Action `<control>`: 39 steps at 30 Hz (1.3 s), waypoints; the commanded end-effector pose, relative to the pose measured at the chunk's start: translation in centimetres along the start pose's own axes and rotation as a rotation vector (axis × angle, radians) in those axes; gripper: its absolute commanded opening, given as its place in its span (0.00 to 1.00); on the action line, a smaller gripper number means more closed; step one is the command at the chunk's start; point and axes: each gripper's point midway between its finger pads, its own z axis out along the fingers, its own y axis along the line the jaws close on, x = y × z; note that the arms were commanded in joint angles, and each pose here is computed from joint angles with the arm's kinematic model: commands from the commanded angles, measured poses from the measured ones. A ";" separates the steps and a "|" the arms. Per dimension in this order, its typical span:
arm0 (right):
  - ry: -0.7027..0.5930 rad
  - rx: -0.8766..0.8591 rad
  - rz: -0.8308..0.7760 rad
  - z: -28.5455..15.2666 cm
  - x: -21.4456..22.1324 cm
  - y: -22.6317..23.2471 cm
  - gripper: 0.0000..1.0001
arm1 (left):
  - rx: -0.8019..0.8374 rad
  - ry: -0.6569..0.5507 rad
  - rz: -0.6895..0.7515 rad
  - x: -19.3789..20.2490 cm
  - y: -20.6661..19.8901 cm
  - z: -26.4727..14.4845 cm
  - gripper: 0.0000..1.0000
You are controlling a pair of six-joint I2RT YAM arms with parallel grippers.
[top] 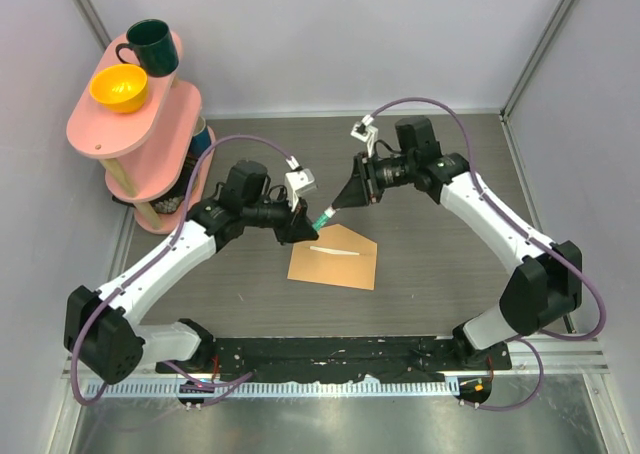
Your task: Place the letter into the envelope and seal it
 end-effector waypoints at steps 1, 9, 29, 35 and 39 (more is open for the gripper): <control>-0.162 0.153 -0.021 -5.5 -5.6 -4.0 0.01 | 0.009 0.002 -0.039 1.9 -1.0 -0.7 0.00; -0.063 0.601 -0.032 -12.6 -4.0 -15.9 0.01 | -0.021 0.016 -0.062 2.9 -0.6 -1.7 0.00; 0.230 1.127 0.028 -16.1 8.6 -34.0 0.06 | -0.048 -0.055 -0.075 1.7 0.0 -2.3 0.00; 0.230 1.122 0.055 -15.4 10.2 -34.6 0.18 | -0.056 -0.056 -0.076 1.8 0.2 -2.4 0.00; 0.237 1.107 0.074 -15.1 11.1 -34.4 0.35 | -0.054 -0.050 -0.073 1.9 0.2 -2.4 0.00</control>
